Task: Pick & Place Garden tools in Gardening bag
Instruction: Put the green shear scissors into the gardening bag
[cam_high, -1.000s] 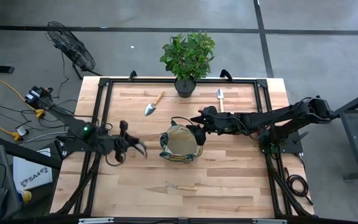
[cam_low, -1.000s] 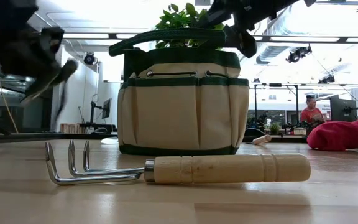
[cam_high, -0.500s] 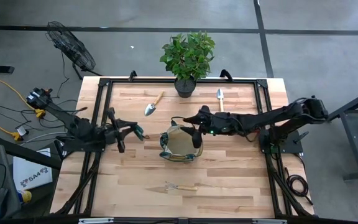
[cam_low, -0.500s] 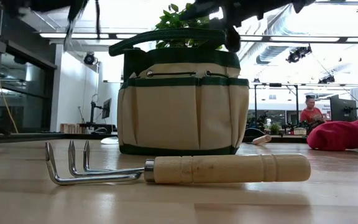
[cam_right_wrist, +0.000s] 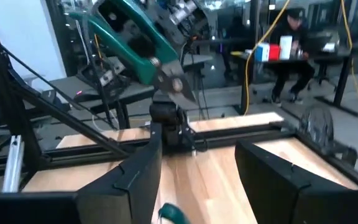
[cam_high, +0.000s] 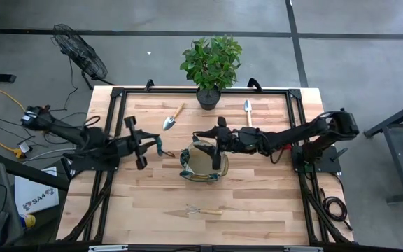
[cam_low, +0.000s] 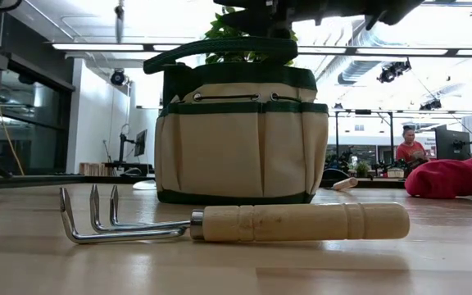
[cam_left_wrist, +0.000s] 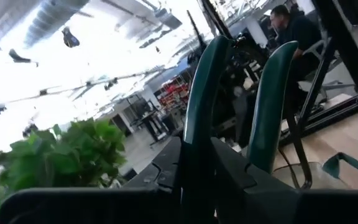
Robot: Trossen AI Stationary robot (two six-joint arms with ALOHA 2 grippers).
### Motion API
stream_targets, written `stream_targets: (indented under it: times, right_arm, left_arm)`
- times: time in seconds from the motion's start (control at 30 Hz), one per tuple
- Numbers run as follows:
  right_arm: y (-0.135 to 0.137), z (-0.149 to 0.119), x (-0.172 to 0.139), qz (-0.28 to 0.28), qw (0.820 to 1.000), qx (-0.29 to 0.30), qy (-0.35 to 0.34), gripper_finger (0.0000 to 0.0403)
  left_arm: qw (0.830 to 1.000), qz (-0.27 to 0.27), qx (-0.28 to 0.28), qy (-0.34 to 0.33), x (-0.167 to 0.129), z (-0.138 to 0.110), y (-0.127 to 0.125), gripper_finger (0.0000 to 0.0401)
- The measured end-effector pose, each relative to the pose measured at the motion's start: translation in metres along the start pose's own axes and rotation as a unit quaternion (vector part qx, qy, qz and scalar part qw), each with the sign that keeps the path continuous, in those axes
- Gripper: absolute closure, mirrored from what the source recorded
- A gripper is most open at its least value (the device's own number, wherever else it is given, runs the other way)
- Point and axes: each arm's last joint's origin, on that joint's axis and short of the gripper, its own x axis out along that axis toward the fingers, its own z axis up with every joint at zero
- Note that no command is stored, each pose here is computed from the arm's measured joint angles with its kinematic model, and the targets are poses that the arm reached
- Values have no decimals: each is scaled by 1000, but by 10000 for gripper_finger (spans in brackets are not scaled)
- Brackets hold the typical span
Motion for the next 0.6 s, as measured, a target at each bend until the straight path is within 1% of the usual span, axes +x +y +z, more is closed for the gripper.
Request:
stream_targets:
  times: [0.13,0.23,0.33,0.5,0.6]
  right_arm:
    - [1,1,1,10,1000,-16,-15,205]
    - [2,3,1,21,999,-24,-26,205]
    - [3,8,0,45,997,-36,-48,205]
    - [5,12,0,72,994,-47,-70,205]
    - [6,14,-1,84,991,-65,-82,205]
  left_arm:
    - [999,6,-29,-20,16,-9,3,352]
    - [998,-1,-50,-34,29,-18,3,352]
    - [996,-7,-73,-54,39,-26,4,353]
    - [991,-19,-112,-73,52,-38,4,353]
    - [987,-21,-134,-86,57,-43,4,353]
